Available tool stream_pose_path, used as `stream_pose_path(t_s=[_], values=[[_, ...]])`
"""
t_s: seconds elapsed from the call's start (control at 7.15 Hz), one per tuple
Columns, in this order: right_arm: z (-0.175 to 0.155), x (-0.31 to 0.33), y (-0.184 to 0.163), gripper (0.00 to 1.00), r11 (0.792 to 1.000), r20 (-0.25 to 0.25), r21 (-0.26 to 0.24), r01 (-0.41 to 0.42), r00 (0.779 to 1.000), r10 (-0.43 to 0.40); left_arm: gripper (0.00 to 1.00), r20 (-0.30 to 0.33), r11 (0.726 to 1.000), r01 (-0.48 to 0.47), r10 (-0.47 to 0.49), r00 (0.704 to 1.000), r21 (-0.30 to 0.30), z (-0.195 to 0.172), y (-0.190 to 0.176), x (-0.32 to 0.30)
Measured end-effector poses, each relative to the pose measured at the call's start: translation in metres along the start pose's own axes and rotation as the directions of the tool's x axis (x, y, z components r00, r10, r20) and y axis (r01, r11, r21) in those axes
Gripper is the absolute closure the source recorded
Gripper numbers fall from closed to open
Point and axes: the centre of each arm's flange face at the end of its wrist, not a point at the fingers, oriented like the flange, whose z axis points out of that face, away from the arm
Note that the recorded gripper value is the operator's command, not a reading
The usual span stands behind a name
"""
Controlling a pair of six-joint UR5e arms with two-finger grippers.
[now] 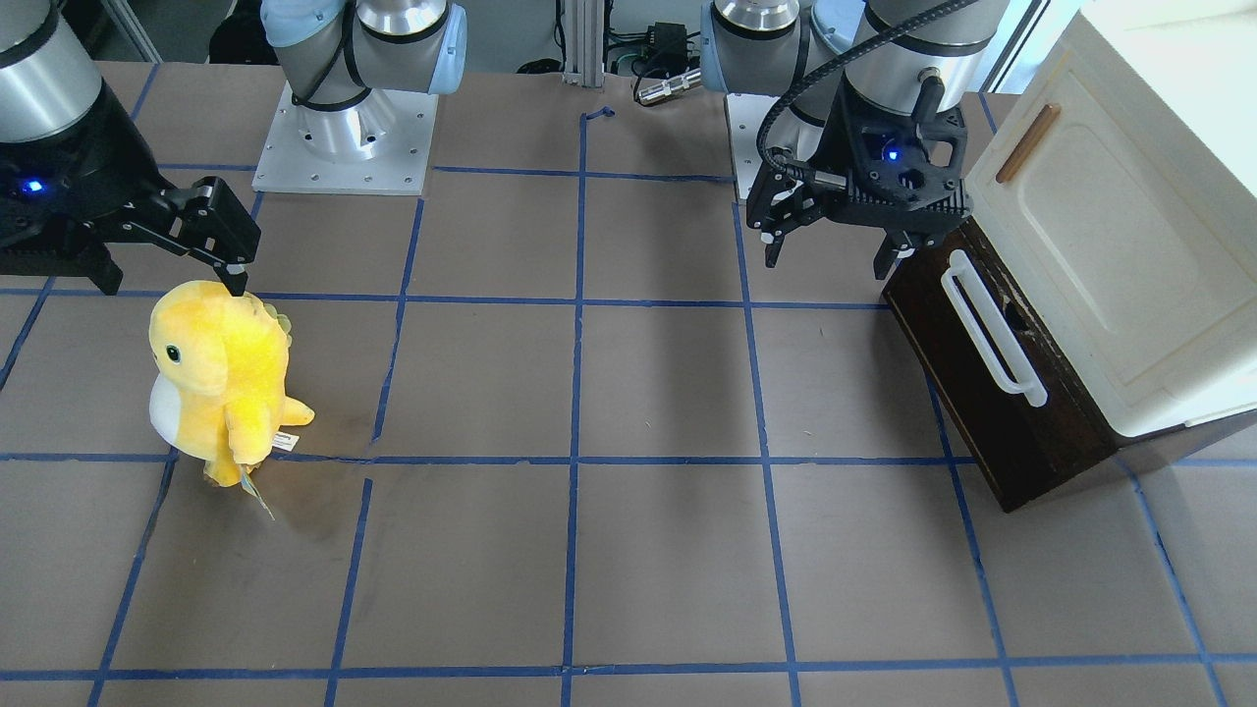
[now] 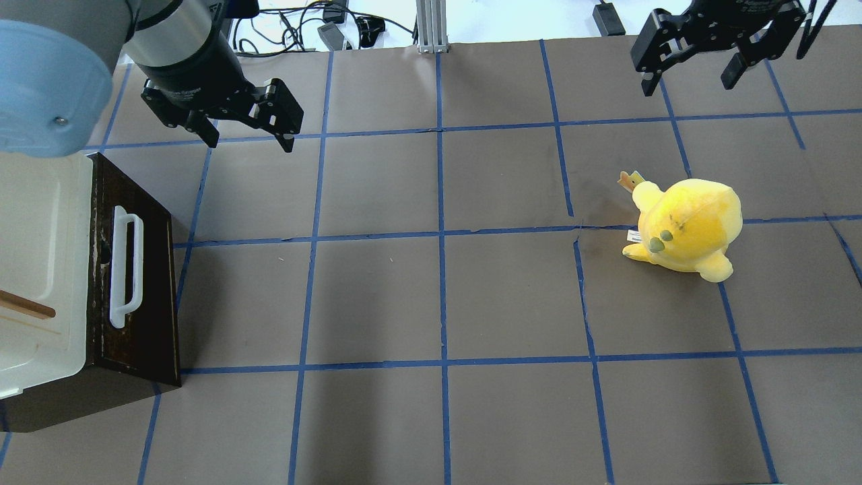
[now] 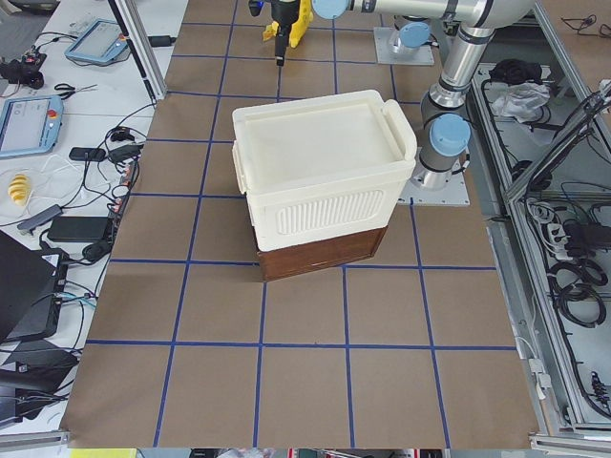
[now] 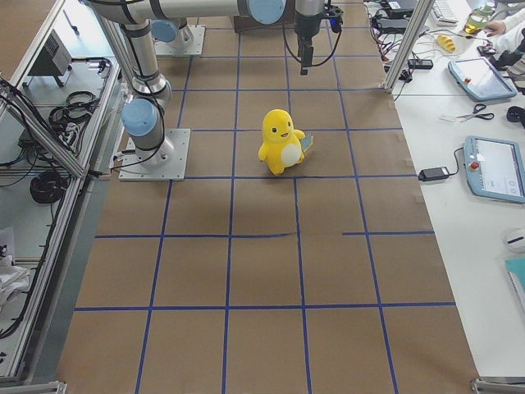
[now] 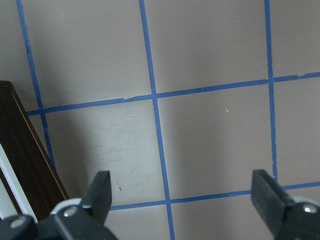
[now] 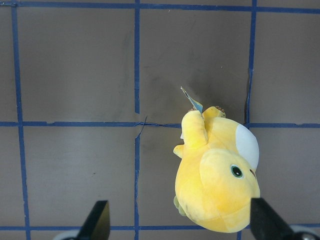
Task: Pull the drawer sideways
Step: 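Move the left gripper down to the white drawer handle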
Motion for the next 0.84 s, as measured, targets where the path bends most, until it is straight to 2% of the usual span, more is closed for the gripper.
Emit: stream_pose_path(t_s=[0.14,0.28,0.56,0.7,0.84], values=[[0.000,0.000,0.000,0.00,1.000,0.000,0.000,0.000,1.000,0.000,0.00,0.006,1.000,0.004,-0.004,1.000,-0.017,0.008,-0.003,0.000],[0.000,0.000,0.000,0.00,1.000,0.000,0.000,0.000,1.000,0.000,0.00,0.042,0.999,0.004,-0.002,0.999,-0.053,0.024,-0.005,-0.003],[0.000,0.000,0.000,0.00,1.000,0.000,0.000,0.000,1.000,0.000,0.00,0.213,0.984,0.015,0.023,0.977,-0.178,0.083,0.010,-0.010],[0.000,0.000,0.000,0.00,1.000,0.000,0.000,0.000,1.000,0.000,0.00,0.310,0.967,0.047,0.034,0.950,-0.250,0.122,0.022,-0.016],[0.000,0.000,0.000,0.00,1.000,0.000,0.000,0.000,1.000,0.000,0.00,0.426,0.948,0.097,0.044,0.904,-0.304,0.158,0.034,-0.024]])
